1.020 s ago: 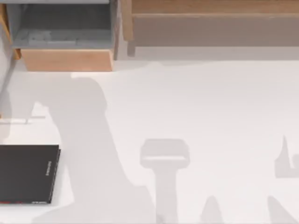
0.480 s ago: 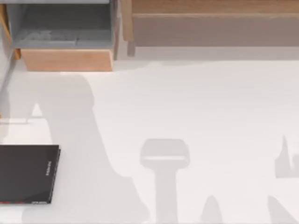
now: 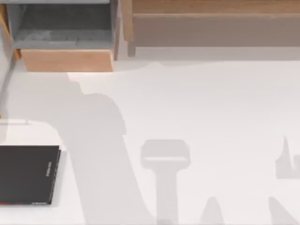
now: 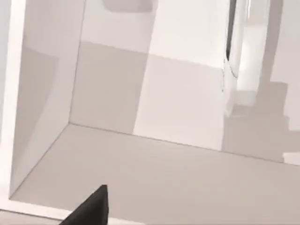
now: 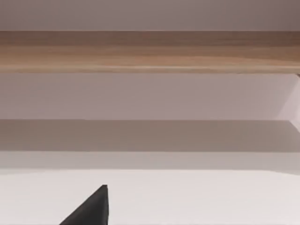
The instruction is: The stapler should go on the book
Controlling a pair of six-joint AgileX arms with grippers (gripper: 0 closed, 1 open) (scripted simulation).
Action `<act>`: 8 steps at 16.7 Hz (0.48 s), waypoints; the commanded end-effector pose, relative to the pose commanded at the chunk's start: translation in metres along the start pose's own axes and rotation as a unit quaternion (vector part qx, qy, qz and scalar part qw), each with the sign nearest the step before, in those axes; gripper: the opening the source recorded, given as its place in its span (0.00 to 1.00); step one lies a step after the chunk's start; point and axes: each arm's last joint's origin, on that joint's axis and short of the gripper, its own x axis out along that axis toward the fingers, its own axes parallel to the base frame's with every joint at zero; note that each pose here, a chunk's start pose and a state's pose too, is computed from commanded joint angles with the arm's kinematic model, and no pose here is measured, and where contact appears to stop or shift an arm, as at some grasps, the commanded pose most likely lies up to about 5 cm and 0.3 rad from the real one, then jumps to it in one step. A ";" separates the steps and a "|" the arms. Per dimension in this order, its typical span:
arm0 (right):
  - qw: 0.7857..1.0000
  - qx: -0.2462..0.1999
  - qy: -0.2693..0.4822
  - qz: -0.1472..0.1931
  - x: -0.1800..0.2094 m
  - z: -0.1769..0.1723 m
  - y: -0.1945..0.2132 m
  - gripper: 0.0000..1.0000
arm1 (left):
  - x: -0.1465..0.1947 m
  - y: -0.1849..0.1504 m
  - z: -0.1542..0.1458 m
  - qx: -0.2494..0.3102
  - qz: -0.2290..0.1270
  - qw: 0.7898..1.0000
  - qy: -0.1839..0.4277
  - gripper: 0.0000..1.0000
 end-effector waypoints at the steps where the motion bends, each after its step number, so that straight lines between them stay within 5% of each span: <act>1: 1.000 0.000 0.000 0.000 0.000 0.000 0.000 1.00 | -0.008 0.002 -0.005 -0.001 0.000 1.000 0.001 1.00; 5: 1.000 0.000 0.000 0.000 0.000 0.000 0.000 1.00 | -0.001 -0.006 -0.002 0.001 0.001 1.000 -0.003 1.00; 8: 1.000 0.000 0.000 0.000 0.000 0.000 0.000 1.00 | 0.050 -0.016 0.016 -0.002 0.000 1.000 0.002 1.00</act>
